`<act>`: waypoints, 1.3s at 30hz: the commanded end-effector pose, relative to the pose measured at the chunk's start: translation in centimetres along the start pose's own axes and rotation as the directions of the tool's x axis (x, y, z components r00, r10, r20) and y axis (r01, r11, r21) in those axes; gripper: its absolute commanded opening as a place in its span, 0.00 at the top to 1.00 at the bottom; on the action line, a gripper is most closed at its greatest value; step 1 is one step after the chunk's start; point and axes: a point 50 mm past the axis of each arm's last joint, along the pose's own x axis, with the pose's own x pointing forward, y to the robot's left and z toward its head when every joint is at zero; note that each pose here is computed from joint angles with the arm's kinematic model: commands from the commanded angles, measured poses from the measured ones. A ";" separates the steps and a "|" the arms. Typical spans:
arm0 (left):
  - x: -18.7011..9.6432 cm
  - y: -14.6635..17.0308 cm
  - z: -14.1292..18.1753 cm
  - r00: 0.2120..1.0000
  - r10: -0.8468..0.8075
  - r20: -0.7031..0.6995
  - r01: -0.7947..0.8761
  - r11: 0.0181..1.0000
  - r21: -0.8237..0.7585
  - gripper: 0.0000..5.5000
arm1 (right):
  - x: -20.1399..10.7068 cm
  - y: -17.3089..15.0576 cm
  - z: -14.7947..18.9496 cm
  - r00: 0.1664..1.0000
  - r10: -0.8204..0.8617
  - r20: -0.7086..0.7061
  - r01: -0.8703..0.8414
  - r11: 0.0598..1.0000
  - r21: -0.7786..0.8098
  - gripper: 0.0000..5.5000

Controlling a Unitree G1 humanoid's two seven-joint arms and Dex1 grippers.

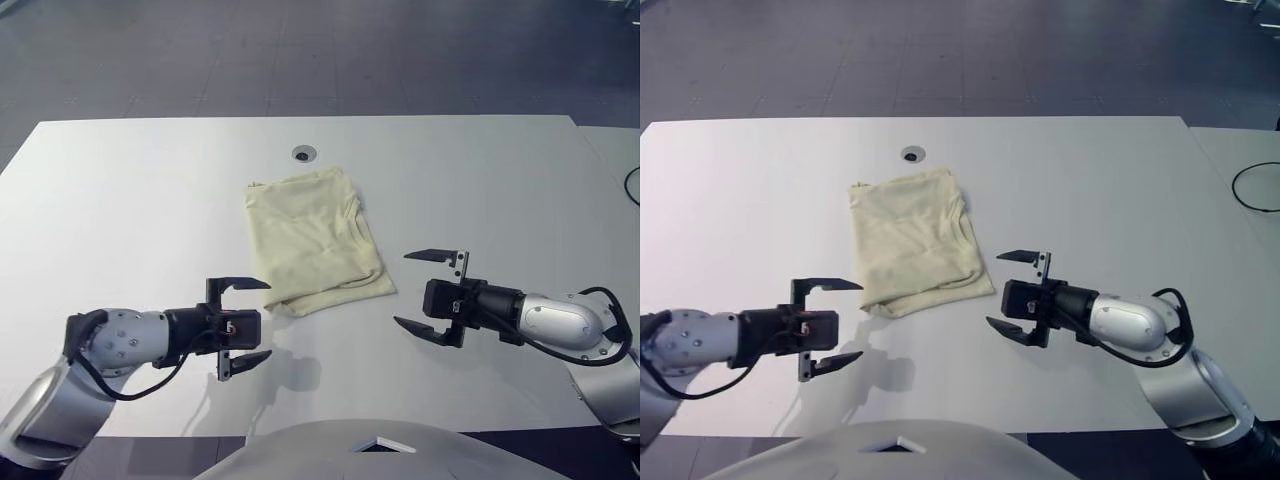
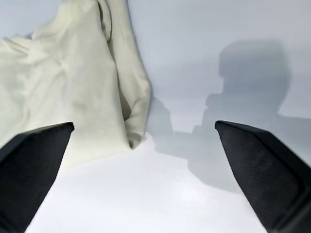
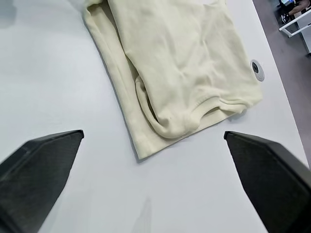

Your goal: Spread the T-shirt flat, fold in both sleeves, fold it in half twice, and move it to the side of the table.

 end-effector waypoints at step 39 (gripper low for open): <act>6.2 -2.5 -3.4 0.960 -0.028 -0.277 0.038 0.999 0.032 1.00 | 9.7 -0.5 -4.5 0.999 0.031 -0.017 -0.035 0.908 -0.418 0.14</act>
